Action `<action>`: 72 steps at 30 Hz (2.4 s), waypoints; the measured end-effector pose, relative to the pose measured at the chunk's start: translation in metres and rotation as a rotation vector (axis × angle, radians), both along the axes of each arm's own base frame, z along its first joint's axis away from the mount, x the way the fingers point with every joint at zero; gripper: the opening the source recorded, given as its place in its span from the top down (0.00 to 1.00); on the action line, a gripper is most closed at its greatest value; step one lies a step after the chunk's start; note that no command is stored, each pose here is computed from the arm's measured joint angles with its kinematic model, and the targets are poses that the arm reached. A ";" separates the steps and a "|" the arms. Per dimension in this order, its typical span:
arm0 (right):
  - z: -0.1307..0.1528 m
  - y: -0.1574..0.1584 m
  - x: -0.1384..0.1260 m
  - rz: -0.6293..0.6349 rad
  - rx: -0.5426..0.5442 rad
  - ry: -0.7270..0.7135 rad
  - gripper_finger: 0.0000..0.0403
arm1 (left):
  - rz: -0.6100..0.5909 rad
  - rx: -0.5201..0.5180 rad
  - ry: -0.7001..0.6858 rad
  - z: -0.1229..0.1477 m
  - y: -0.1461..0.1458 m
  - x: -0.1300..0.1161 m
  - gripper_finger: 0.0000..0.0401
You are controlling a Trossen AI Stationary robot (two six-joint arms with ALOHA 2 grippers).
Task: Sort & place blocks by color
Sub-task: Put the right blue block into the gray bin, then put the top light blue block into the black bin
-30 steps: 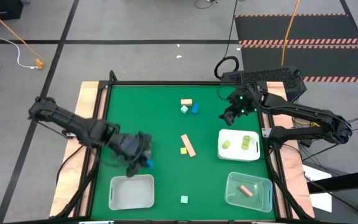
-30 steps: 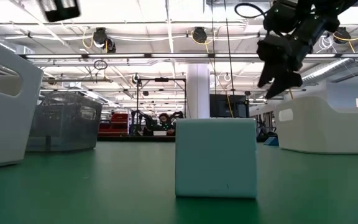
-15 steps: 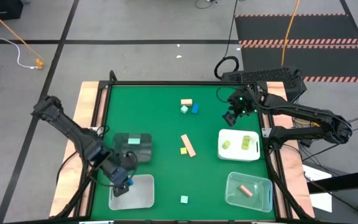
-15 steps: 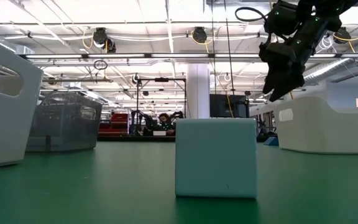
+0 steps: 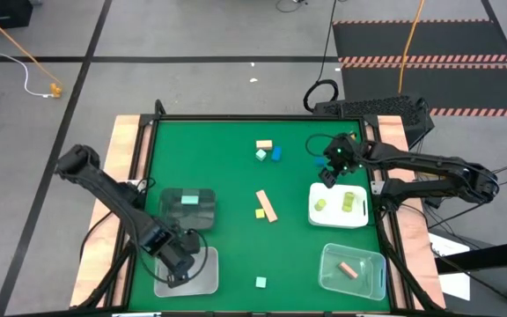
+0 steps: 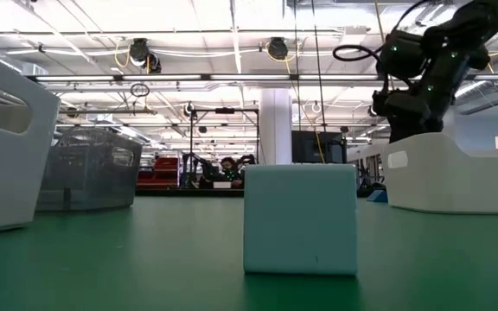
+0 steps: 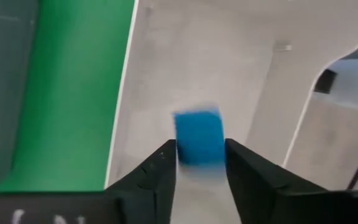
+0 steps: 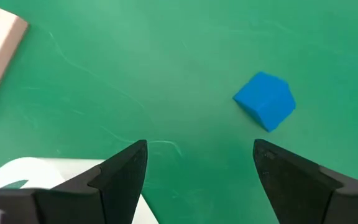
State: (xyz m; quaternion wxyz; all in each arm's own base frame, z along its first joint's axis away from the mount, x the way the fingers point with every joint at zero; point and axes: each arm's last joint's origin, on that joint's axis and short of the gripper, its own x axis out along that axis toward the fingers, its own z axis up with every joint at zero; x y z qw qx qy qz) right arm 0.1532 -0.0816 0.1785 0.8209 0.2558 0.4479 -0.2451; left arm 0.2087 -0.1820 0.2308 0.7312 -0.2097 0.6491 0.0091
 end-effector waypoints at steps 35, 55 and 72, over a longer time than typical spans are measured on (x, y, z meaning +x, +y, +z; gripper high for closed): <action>-0.025 -0.004 0.000 0.240 -0.375 -0.003 0.30 | 0.195 0.281 -0.602 0.097 0.075 -0.003 0.50; -0.034 0.000 0.000 0.082 -0.289 -0.164 0.30 | 0.099 0.450 -0.636 0.102 0.120 0.016 0.50; 0.007 -0.013 0.023 -0.198 -0.341 -0.565 0.30 | 0.059 0.625 -0.578 0.102 0.166 0.024 0.50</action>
